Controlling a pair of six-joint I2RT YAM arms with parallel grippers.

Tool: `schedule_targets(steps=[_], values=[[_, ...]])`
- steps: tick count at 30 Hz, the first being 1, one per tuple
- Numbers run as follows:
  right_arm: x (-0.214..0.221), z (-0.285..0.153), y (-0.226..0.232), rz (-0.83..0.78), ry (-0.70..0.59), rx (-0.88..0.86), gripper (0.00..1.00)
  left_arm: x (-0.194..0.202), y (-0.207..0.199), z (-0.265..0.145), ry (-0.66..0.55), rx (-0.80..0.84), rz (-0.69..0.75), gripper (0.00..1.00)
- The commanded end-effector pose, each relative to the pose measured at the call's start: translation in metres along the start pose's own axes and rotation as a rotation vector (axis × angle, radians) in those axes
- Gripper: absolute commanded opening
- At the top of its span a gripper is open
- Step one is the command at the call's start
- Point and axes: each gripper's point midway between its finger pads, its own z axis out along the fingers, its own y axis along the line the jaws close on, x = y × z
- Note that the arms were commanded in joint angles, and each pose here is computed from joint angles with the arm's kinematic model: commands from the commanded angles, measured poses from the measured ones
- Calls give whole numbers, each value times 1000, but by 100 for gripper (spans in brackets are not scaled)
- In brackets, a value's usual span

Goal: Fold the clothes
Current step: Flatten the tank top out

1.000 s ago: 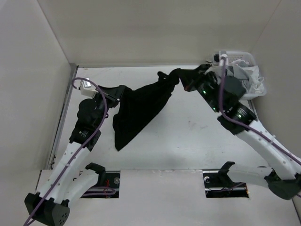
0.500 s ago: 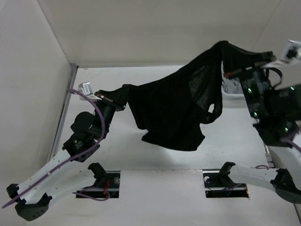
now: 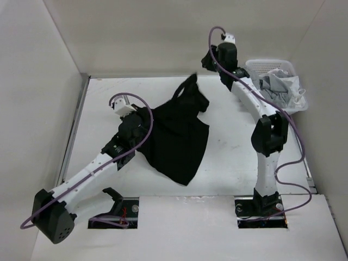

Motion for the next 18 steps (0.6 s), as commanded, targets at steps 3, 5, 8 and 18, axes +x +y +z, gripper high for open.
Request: schedule_targets(steps=[3, 5, 8, 18], values=[[-23, -68, 37, 37, -93, -99, 55, 12, 20, 27, 52, -24, -139, 1], [21, -94, 35, 45, -35, -109, 53, 18, 33, 34, 66, -51, -166, 1], [121, -131, 27, 81, 123, -109, 21, 18, 53, 39, 64, -83, -205, 1], [293, -198, -16, 107, 429, 23, 48, 19, 49, 36, 66, -45, -221, 2]])
